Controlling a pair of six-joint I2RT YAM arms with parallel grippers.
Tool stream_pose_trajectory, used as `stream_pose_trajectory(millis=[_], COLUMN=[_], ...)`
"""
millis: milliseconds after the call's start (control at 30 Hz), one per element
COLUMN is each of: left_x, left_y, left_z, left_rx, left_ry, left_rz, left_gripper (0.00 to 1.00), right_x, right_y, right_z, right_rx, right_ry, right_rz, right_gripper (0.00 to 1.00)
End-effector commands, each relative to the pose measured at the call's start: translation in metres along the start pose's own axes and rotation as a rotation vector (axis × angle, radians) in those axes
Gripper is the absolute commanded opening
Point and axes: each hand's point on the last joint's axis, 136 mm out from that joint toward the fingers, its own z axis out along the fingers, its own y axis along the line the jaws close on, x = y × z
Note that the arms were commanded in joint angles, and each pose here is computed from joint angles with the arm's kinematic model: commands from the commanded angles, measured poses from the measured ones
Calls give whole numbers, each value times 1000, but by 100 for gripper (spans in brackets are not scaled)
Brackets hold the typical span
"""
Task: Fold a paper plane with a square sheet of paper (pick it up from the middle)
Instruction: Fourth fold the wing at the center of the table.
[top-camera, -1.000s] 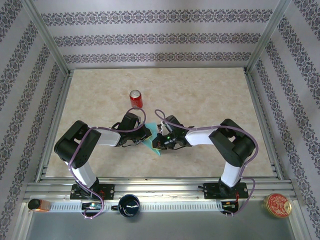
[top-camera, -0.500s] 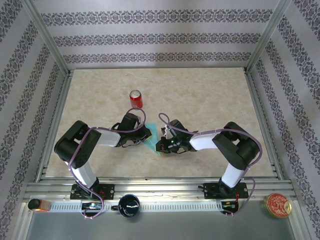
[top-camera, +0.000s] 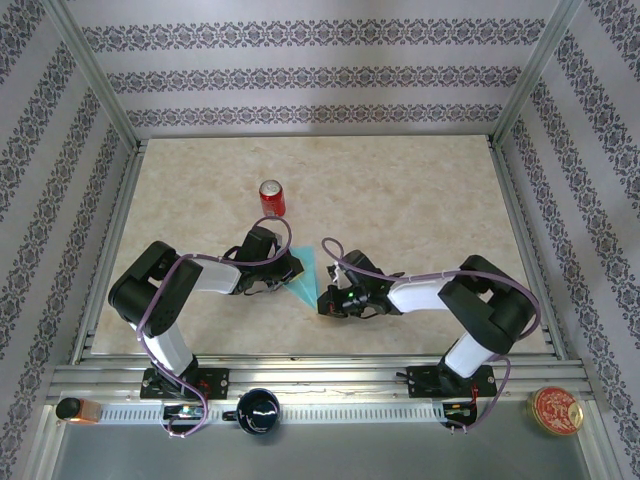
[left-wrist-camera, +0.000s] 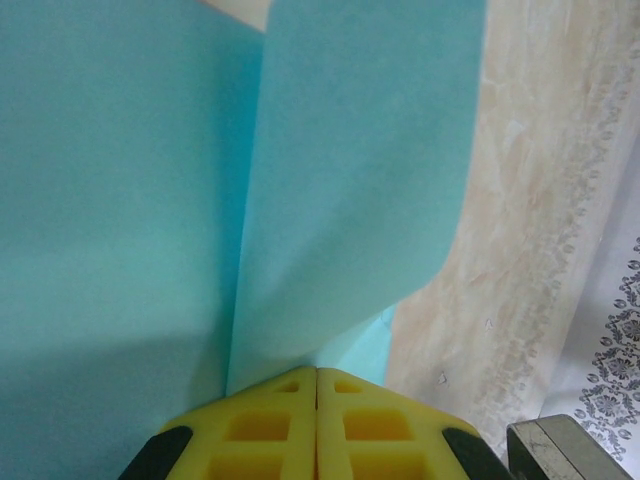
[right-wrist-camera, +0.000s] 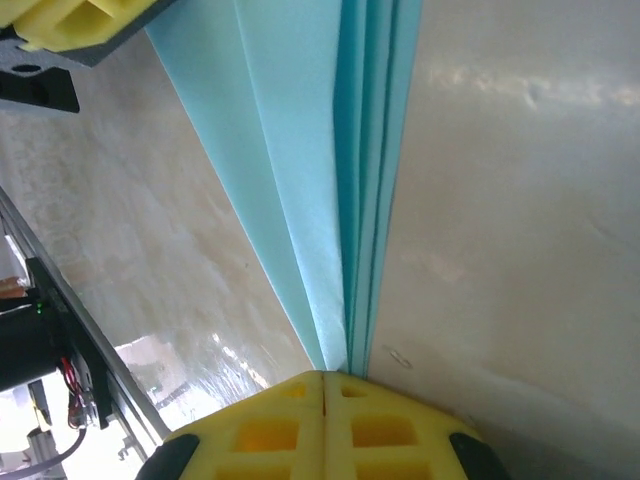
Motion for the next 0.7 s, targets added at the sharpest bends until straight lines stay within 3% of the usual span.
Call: stream_pose_trajectory(millis=[0,333,667], left_x=[0,0,3], left_y=[34,37,39], left_z=[2,-3,-13], left_rx=[-99,-81,-86], left_ry=[-20,-63,-117], left_rz=[-41,-91,-119], left_gripper=[8,5,5], right_x=[34,-27,-60], right_y=[-23,44,64], right_z=[-5,-49,-10], right_rx=[92,-39,-73], right_ry=[105,-82,-50], right_rz=[9,-79,-12], right_gripper=[7,8,7])
